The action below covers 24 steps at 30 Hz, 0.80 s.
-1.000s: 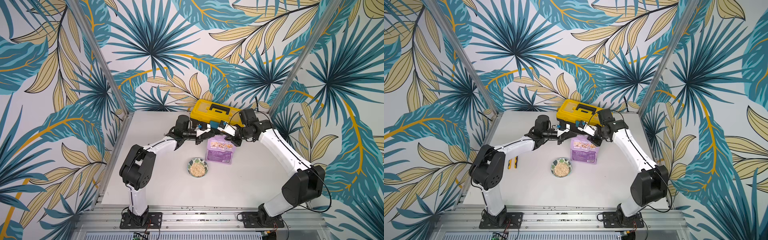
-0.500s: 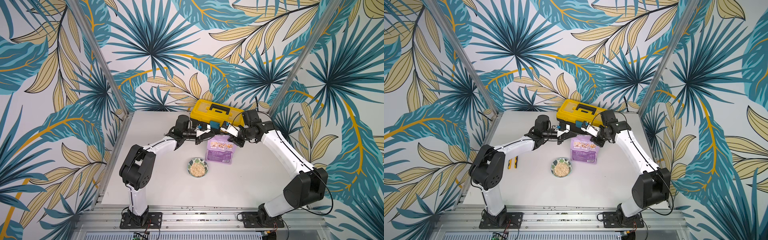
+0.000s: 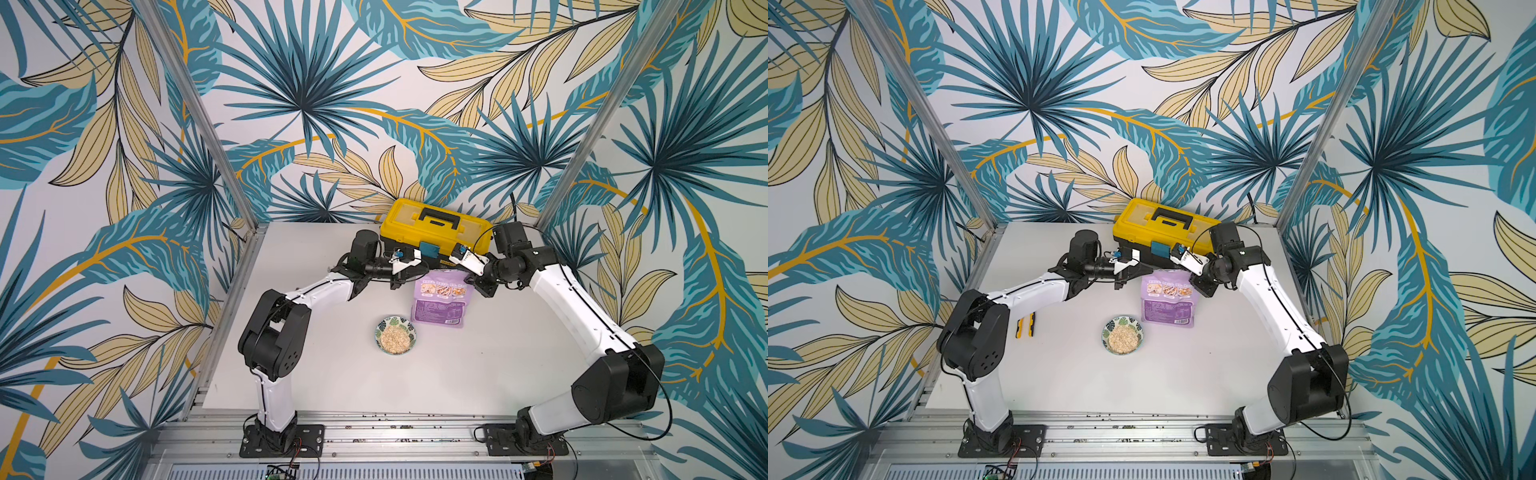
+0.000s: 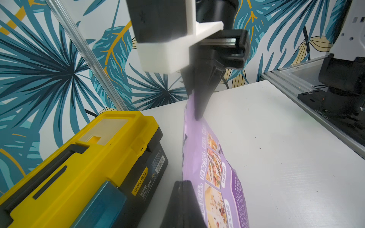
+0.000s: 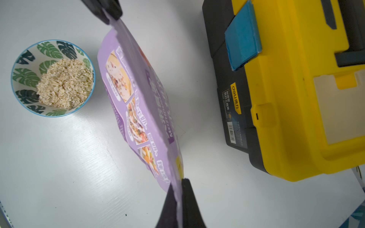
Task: Pour the oats into the breakfast bowl
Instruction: Close the oats bag at the center of the board.
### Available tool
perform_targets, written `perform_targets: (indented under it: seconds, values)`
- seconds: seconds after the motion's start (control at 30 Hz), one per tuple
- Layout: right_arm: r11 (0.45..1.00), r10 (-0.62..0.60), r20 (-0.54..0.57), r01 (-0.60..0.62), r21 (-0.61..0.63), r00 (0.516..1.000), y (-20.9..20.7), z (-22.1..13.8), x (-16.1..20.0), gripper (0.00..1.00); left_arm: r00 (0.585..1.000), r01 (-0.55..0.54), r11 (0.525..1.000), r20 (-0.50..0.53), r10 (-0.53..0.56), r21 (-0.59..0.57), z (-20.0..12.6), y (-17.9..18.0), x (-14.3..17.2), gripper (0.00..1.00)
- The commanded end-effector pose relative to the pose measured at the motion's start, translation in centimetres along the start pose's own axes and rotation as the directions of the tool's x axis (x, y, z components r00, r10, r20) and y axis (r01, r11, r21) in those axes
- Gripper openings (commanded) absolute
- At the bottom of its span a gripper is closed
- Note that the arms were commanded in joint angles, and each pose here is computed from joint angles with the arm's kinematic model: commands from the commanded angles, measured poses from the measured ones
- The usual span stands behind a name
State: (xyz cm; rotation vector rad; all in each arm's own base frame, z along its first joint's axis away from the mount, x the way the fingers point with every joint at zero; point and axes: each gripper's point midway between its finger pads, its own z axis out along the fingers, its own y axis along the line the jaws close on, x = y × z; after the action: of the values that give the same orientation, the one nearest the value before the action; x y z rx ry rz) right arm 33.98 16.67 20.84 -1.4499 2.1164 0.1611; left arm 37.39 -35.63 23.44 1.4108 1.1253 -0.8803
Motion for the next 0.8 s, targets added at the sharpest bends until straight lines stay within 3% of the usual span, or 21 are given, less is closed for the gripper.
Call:
perform_targets:
  seconds: [0.0,0.07,0.17,0.33,0.4,0.6,0.77]
  values:
    - [1.000,0.020,-0.021,-0.019,0.009,1.000,0.3,-0.7,0.9,0.00,1.000,0.002,1.000,-0.020,-0.002,-0.007,-0.6,0.1,-0.4,0.00]
    - [1.000,0.020,-0.012,-0.020,0.012,1.000,0.2,-0.8,0.7,0.00,1.000,0.002,1.000,-0.031,-0.002,-0.016,-0.6,0.3,-0.1,0.03]
    - [1.000,0.012,0.011,-0.012,0.012,1.000,0.3,-1.1,0.3,0.00,0.999,0.011,1.000,-0.044,-0.011,-0.016,-0.4,0.3,0.4,0.19]
    - [1.000,-0.004,0.033,0.003,0.022,0.999,0.3,-1.5,0.0,0.00,0.998,0.030,1.000,-0.051,-0.030,0.001,0.0,0.3,1.1,0.26]
    - [1.000,-0.007,0.040,0.006,0.023,0.999,0.4,-1.6,-0.1,0.00,0.998,0.036,0.999,-0.054,-0.036,0.009,0.2,0.3,1.3,0.22]
    - [1.000,-0.002,0.041,0.001,0.023,0.999,0.3,-1.5,-0.1,0.02,0.998,0.030,0.999,-0.048,-0.029,0.022,0.5,0.3,0.9,0.00]
    - [1.000,-0.006,0.087,0.006,0.005,0.996,0.4,-1.6,-1.3,0.32,0.998,0.024,0.999,-0.056,-0.022,0.026,0.5,0.1,1.0,0.00]
